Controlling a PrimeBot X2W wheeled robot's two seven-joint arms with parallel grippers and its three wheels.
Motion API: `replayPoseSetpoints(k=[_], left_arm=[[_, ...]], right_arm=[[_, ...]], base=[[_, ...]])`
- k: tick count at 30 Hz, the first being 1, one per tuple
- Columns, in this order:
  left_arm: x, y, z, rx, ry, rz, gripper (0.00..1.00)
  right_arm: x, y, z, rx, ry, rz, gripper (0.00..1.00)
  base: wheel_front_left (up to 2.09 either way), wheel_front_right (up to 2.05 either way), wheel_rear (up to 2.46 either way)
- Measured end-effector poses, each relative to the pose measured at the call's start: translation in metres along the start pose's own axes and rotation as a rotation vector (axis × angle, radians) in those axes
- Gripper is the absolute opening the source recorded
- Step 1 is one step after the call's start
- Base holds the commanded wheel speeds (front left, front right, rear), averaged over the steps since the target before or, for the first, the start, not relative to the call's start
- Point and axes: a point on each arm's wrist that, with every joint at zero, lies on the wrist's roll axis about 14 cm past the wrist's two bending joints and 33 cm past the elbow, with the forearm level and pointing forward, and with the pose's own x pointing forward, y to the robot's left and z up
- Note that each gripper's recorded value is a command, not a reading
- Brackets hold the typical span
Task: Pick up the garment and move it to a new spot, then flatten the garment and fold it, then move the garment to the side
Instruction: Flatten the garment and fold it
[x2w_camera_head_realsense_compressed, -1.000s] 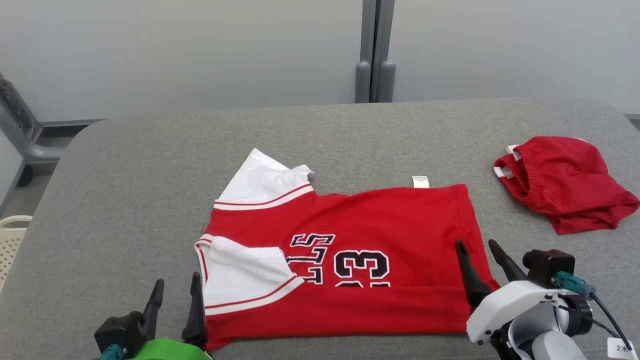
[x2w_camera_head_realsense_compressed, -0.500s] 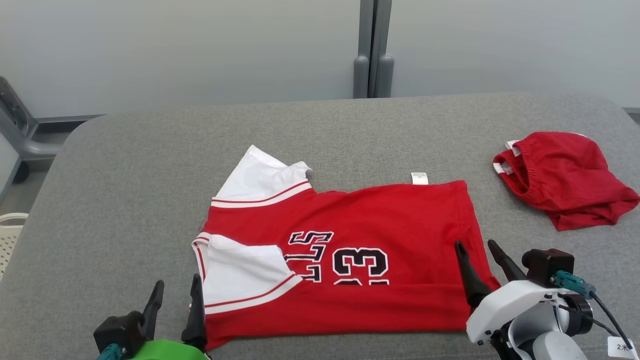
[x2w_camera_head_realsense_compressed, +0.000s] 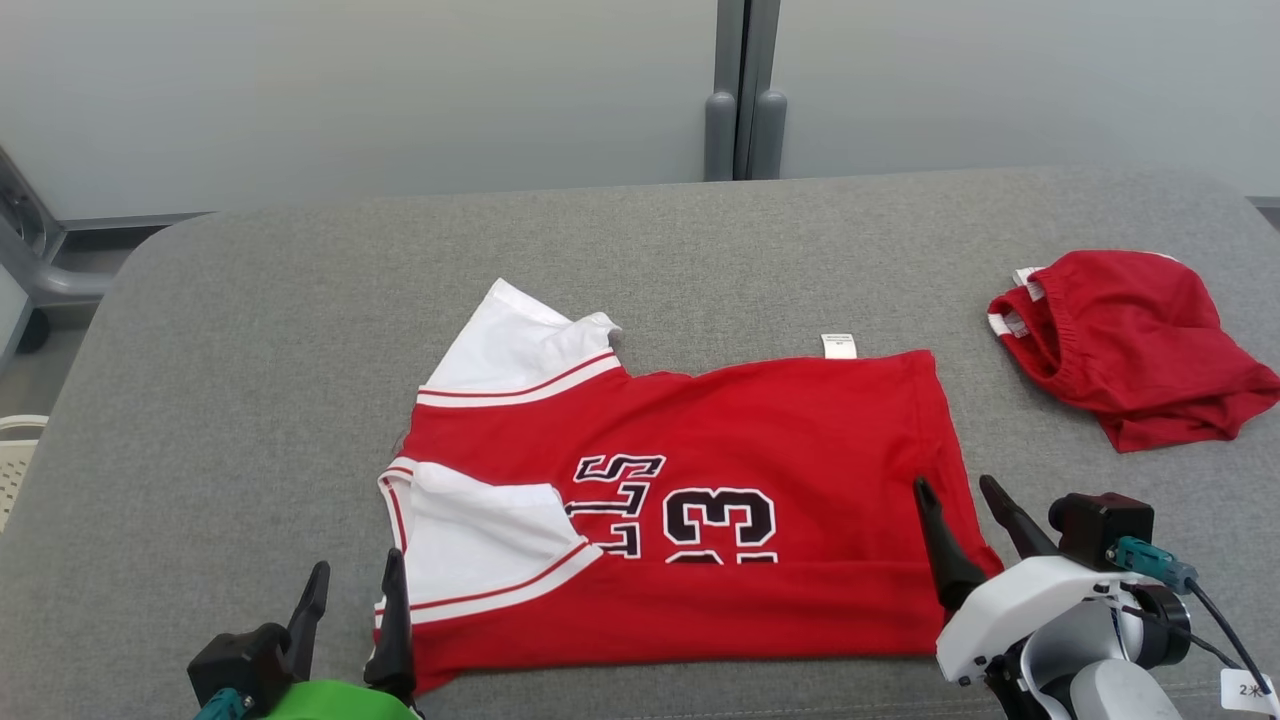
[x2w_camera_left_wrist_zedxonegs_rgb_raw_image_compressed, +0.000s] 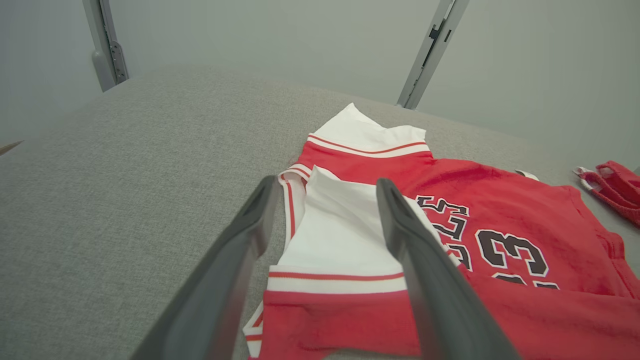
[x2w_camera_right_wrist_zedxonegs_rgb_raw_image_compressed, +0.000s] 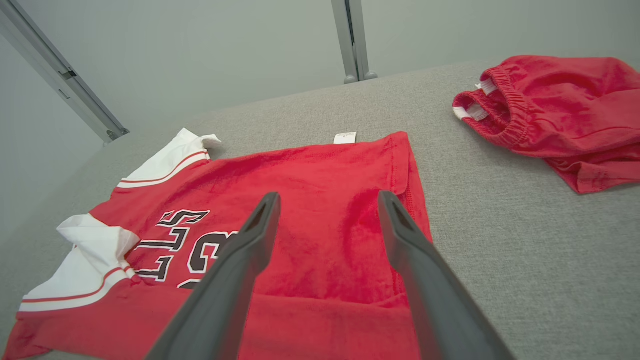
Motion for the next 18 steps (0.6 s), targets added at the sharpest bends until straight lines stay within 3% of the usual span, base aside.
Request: replayPoseSetpoints(k=[9, 18], left_arm=[[0.008, -0.009, 0.009, 0.028, -0.002, -0.030, 1.00], [0.065, -0.031, 0.051, 0.109, 0.012, -0.088, 1.00]], right_arm=[[0.002, -0.003, 0.002, -0.006, 0.010, -0.008, 1.00], [0.024, -0.029, 0.008, -0.066, 0.181, -0.083, 1.00]], base=[[0.00, 0.00, 0.00], [0.00, 0.00, 0.00]])
